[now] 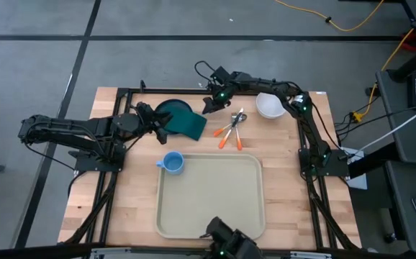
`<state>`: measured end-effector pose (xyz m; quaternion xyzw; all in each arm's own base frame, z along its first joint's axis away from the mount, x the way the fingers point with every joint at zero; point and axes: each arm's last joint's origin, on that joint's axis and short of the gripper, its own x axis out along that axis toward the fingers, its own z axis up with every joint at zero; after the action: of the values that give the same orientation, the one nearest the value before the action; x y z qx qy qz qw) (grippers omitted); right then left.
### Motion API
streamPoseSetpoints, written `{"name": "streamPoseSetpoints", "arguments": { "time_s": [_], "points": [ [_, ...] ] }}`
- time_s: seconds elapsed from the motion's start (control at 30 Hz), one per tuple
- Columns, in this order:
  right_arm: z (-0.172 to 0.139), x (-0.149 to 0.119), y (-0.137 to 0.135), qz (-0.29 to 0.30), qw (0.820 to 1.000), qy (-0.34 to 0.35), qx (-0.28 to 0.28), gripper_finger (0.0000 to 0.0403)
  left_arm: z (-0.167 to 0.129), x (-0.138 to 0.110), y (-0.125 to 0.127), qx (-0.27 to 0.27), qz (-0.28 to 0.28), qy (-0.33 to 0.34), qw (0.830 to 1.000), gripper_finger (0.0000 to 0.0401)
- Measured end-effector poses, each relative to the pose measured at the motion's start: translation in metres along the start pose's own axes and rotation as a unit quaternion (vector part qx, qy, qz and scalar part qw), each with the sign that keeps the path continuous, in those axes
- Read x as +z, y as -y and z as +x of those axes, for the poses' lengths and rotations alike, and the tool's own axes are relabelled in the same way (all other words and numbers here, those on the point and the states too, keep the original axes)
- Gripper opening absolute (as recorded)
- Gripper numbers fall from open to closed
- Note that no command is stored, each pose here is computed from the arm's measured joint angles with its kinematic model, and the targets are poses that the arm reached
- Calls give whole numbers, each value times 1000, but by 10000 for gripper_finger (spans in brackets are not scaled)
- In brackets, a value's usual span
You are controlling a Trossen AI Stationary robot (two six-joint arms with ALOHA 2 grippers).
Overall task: Set up tray
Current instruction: Put the dark green napkin on the right of the light brown serving tray
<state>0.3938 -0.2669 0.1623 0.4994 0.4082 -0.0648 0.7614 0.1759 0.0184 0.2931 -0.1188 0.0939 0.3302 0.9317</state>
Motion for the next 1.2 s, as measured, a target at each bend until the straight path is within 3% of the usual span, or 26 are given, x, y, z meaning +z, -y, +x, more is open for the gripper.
{"name": "streamPoseSetpoints", "arguments": {
  "time_s": [0.17, 0.3, 0.47, 0.63, 0.73, 0.87, 1.0, 1.13, 1.2],
  "points": [
    [-4, 2, -2, -28, 999, -3, 24, 286, 0, 0, 0, 0, 0, 0, 1000, 77],
    [-24, 11, -50, -143, 987, 46, 65, 268, 0, 0, 0, 4, 1, 2, 1000, 77],
    [-102, 11, -144, -283, 940, 146, 121, 218, 0, 0, -1, 18, -9, 7, 1000, 77],
    [-185, -26, -221, -397, 875, 236, 146, 183, 0, 1, -2, 26, -13, 10, 1000, 77],
    [-218, -56, -251, -428, 850, 265, 156, 170, 0, 1, -2, 26, -13, 10, 1000, 77],
    [-244, -97, -271, -440, 844, 281, 118, 148, 0, 1, -2, 27, -32, 11, 999, 77],
    [-258, -136, -283, -445, 846, 291, 45, 102, 3, -2, -5, 20, -53, -12, 998, 77],
    [-262, -160, -294, -457, 838, 298, 5, 28, 13, -16, -4, -5, -30, -89, 996, 77],
    [-261, -168, -296, -461, 838, 293, -7, 10, 20, -23, 0, -24, 0, -121, 992, 75]
  ]
}}
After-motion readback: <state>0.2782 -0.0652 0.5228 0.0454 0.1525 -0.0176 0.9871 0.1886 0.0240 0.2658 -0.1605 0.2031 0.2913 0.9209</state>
